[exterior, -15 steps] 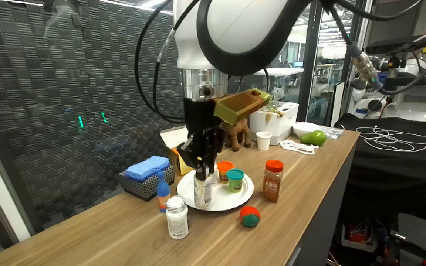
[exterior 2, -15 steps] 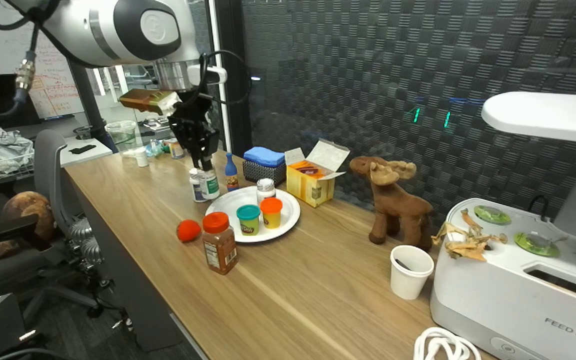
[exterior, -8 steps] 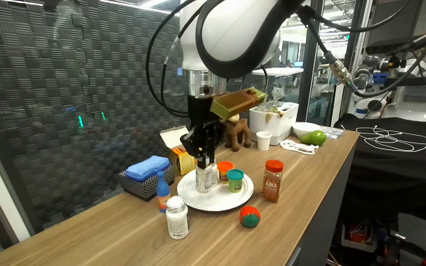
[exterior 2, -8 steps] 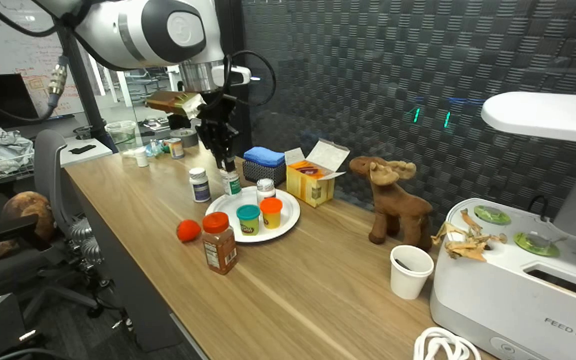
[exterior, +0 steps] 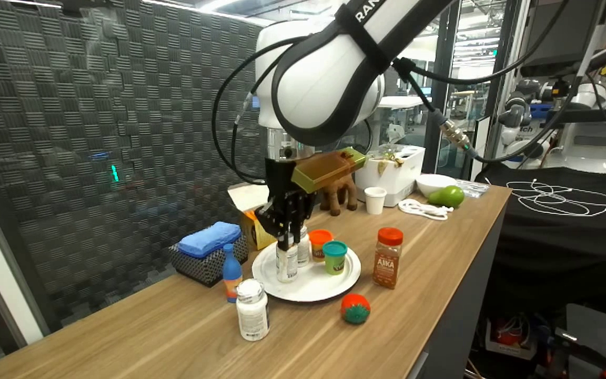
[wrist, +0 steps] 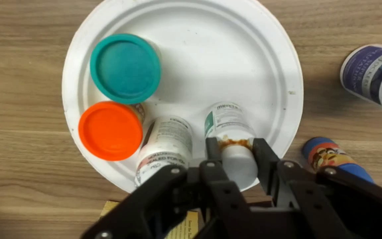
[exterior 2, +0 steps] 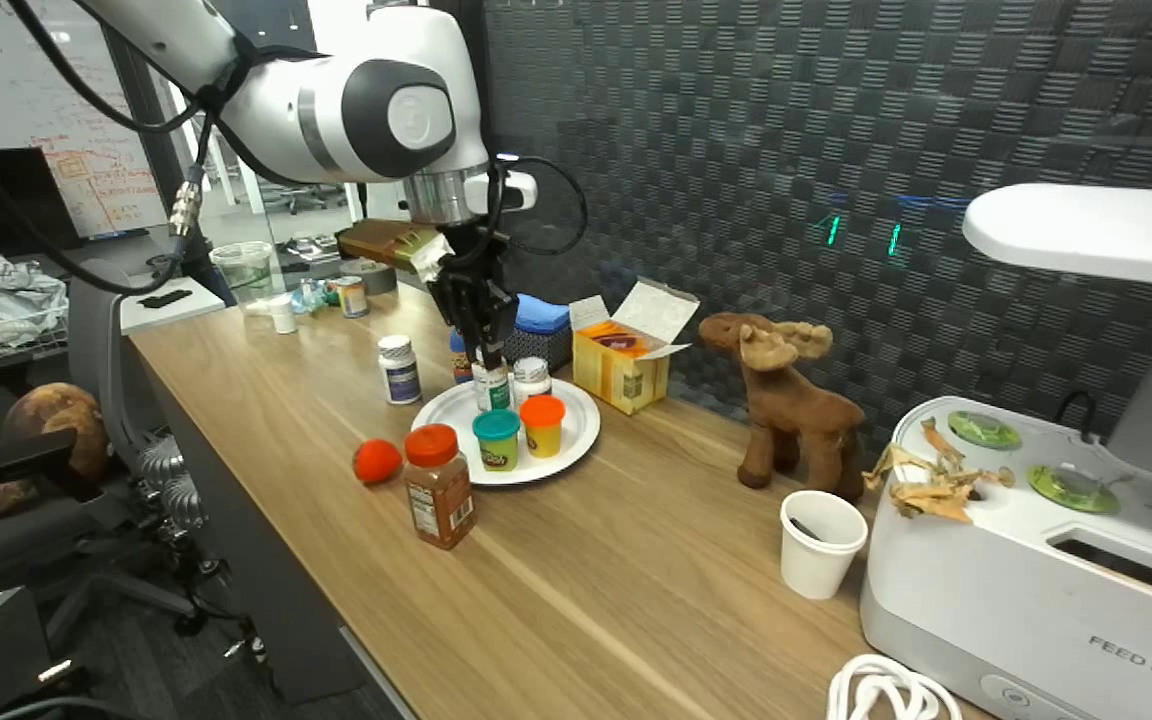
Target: Put the containers and strawberry toy on the white plate
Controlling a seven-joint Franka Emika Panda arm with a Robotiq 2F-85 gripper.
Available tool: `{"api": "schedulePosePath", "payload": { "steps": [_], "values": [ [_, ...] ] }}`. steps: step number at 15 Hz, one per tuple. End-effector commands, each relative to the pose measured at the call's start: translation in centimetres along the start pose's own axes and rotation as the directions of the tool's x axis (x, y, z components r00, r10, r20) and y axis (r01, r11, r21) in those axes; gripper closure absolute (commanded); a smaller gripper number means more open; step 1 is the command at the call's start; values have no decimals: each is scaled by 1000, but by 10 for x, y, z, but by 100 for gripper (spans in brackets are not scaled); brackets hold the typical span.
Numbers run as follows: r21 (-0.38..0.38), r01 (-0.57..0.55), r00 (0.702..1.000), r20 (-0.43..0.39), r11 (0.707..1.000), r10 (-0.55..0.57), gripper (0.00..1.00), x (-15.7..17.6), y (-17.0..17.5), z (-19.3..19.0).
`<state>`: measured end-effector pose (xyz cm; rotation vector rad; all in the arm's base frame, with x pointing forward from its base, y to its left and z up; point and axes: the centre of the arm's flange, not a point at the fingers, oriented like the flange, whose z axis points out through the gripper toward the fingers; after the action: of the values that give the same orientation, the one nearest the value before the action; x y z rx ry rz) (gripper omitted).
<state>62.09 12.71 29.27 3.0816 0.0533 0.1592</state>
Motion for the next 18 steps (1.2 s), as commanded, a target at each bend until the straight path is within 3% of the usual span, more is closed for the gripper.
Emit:
{"api": "schedulePosePath", "payload": {
  "steps": [1, 7, 12, 13, 14, 18],
  "values": [
    [-1, -22, 998, -66, 1000, 22, 87, 18, 2, 4],
    [-13, -32, 993, -113, 999, 30, 86, 26, 4, -1],
    [-62, -17, 995, -98, 998, 11, 85, 28, 4, 6],
    [-67, -9, 996, -94, 998, 3, 45, 27, 2, 6],
    [-70, -3, 995, -96, 998, -4, 44, 26, 0, 4],
    [-79, 17, 993, -119, 997, -26, 14, 22, -13, -14]
  ]
}}
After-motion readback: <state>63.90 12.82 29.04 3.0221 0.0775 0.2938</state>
